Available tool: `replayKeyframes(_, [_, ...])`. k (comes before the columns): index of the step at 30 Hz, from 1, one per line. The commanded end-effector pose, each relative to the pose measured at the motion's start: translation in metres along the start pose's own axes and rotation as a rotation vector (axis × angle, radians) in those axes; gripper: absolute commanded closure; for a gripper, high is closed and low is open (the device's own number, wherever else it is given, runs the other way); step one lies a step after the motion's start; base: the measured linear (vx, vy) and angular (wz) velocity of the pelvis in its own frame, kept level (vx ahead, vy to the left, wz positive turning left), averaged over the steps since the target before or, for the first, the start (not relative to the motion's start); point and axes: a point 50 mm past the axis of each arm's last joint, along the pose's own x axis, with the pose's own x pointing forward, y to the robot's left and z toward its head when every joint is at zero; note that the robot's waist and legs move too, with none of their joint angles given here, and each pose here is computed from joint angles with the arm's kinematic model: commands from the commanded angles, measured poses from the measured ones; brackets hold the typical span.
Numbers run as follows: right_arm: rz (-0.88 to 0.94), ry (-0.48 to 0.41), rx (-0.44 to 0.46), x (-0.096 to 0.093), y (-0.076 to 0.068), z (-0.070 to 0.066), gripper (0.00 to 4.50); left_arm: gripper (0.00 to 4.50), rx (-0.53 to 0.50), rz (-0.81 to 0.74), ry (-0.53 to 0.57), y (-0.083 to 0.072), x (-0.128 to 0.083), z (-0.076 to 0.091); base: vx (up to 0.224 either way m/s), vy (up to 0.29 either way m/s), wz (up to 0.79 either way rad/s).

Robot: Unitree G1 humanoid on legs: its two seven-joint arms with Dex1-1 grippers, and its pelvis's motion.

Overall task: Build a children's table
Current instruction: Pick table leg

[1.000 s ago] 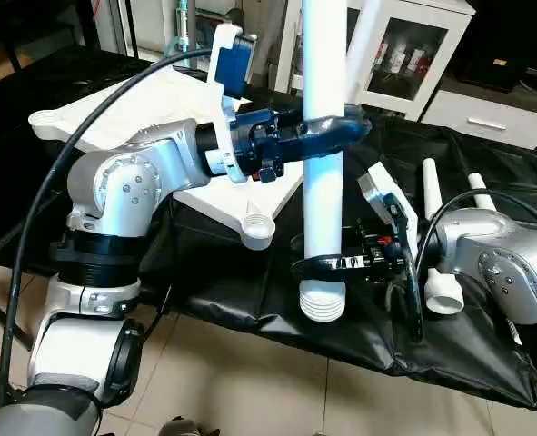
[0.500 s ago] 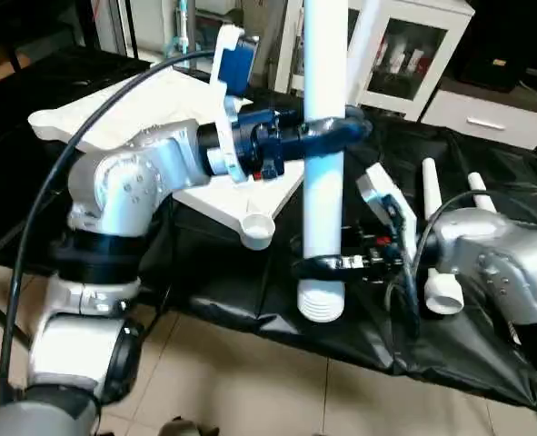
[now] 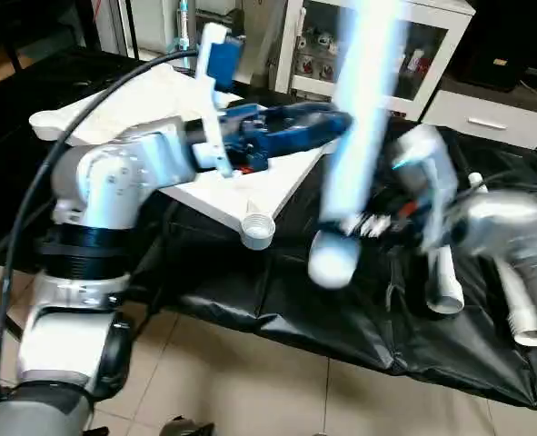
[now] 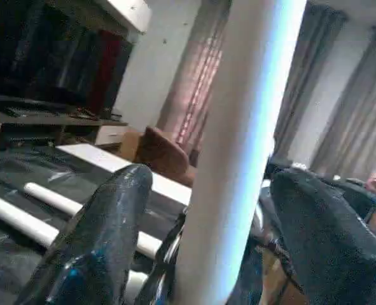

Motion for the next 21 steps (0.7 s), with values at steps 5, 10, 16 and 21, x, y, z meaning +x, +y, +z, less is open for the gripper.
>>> replayKeyframes(5, [-0.335,-0.032,-0.022,-0.033,-0.019,-0.003,2.64,0.79,0.152,0.39,-0.012,0.023,-0.032,-0.012,0.0,0.0,0.0])
replayKeyframes(10, [-0.525,-0.056,0.038,-0.032,-0.016,-0.03,2.64,0.79,0.244,0.761,0.01,0.033,-0.062,-0.037,0.0,0.0,0.0])
replayKeyframes(16, [-0.886,-0.111,-0.044,-0.024,-0.018,-0.063,2.64,0.79,0.567,1.163,0.162,0.039,-0.08,-0.08,0.0,0.0,0.0])
replayKeyframes(21, [-0.971,-0.12,0.011,-0.009,-0.004,-0.094,2.64,0.79,0.517,1.211,0.165,0.026,-0.085,-0.111,0.0,0.0,0.0])
